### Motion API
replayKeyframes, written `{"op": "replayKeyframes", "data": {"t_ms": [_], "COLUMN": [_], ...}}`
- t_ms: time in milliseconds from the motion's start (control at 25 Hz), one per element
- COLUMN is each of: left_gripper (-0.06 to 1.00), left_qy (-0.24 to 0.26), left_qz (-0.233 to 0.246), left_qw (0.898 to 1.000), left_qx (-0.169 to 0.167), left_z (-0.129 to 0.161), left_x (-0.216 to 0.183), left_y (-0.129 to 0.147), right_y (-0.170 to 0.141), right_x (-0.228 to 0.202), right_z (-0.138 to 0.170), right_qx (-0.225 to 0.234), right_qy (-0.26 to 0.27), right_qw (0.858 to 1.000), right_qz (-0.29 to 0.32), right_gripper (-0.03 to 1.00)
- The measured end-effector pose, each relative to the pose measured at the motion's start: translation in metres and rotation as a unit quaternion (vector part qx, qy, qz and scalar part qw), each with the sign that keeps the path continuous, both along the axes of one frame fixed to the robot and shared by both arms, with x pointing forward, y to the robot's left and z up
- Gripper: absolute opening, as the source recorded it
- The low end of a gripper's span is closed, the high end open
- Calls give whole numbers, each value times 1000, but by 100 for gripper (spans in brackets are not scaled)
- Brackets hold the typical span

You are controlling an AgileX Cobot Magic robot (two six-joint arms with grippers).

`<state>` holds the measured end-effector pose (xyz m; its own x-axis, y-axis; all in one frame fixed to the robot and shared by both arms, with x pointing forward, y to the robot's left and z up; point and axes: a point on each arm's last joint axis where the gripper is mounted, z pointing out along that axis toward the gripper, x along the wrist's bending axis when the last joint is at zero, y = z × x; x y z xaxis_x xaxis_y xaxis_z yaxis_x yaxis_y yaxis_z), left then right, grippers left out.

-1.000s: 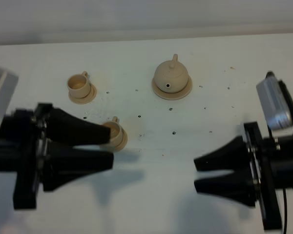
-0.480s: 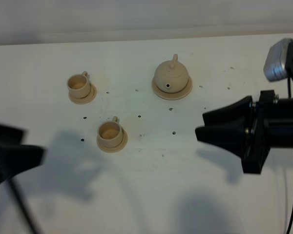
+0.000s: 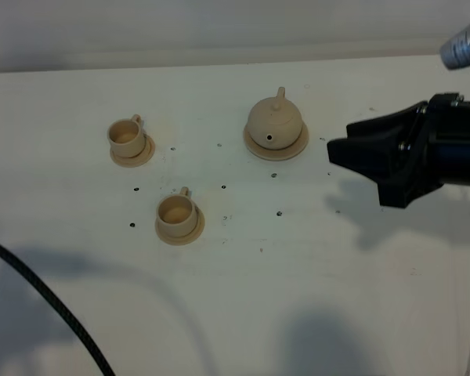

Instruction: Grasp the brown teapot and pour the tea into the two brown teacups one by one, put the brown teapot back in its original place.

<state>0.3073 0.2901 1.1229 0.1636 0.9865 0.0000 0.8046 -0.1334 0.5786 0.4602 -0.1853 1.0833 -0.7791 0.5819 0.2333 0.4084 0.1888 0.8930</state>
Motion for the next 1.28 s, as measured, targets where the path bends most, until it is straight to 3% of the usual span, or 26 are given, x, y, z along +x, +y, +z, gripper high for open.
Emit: {"op": "replayKeyframes", "data": {"t_ms": [160, 360, 760, 1280], "left_gripper": [48, 48, 48, 47], "left_qy": [6, -14, -48, -48], "left_qz": [7, 19, 31, 31], "left_qw": [1000, 1000, 998, 998], "left_qx": [11, -2, -27, -28], "left_z": [-18, -39, -76, -79], "left_x": [-11, -23, -35, -36], "left_y": [4, 6, 7, 7], "right_y": [-2, -6, -4, 7], "right_x": [7, 18, 57, 115], "right_z": [12, 27, 31, 36], "right_qx": [-3, -10, -50, -85], "right_qy": [-9, -15, 40, 84], "right_qw": [1000, 997, 992, 986], "right_qz": [-25, -70, -112, -119], "right_gripper": [39, 39, 39, 39]}}
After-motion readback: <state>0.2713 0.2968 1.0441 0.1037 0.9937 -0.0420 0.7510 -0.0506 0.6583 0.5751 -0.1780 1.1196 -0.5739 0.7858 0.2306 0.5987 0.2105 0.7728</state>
